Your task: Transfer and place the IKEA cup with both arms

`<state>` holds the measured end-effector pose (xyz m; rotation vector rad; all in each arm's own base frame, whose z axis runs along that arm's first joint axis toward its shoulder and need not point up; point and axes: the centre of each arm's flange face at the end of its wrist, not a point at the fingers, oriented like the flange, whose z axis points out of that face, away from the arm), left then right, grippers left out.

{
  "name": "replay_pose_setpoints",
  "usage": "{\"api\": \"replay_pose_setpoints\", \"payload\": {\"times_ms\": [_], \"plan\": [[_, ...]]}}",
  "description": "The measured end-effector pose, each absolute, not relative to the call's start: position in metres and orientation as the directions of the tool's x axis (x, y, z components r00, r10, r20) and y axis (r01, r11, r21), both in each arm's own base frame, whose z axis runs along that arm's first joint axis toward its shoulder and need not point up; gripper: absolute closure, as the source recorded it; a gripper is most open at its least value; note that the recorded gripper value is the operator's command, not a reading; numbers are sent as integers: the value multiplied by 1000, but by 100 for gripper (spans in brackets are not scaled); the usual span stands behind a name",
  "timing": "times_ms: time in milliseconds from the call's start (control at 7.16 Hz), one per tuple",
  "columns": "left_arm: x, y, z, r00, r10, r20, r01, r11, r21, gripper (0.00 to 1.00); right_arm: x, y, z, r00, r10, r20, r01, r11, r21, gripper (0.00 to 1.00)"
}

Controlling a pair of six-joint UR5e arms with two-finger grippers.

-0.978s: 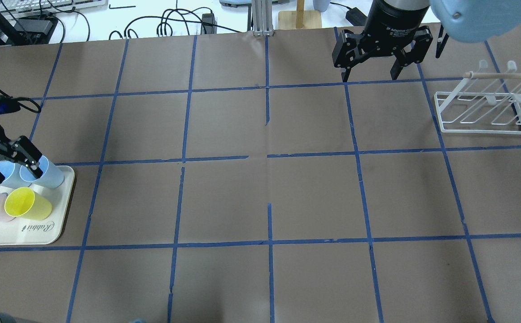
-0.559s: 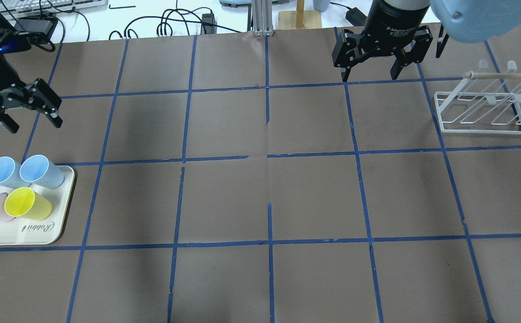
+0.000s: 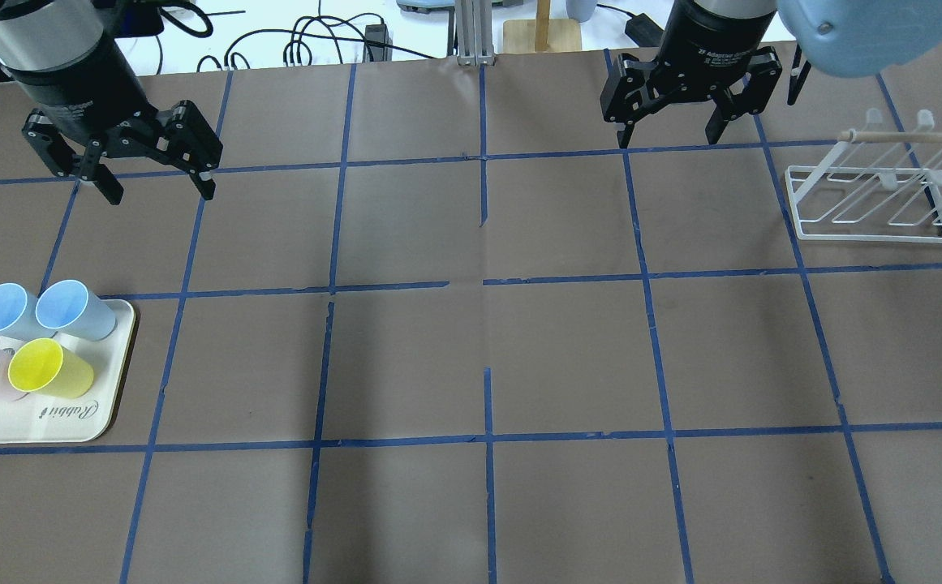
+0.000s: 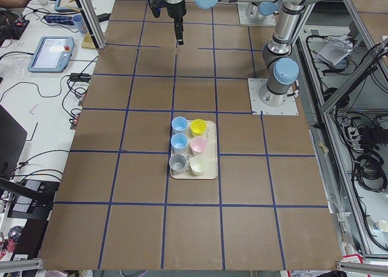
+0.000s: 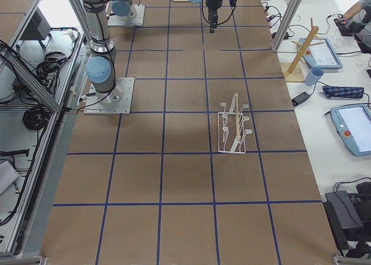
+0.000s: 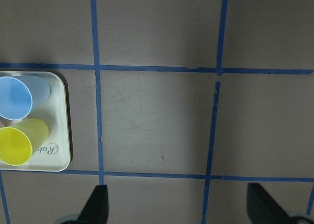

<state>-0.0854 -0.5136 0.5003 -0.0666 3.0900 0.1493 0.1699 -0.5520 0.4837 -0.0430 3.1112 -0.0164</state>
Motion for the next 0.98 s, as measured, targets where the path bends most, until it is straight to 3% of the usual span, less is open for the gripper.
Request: {"api": "replay_pose_setpoints", "payload": {"times_ms": [978], "plan": [[-107,-480,476,-999,-34,-21,-36,990,136,0,170,-552,483,-999,-30,-30,-29,1000,-10,0]]}}
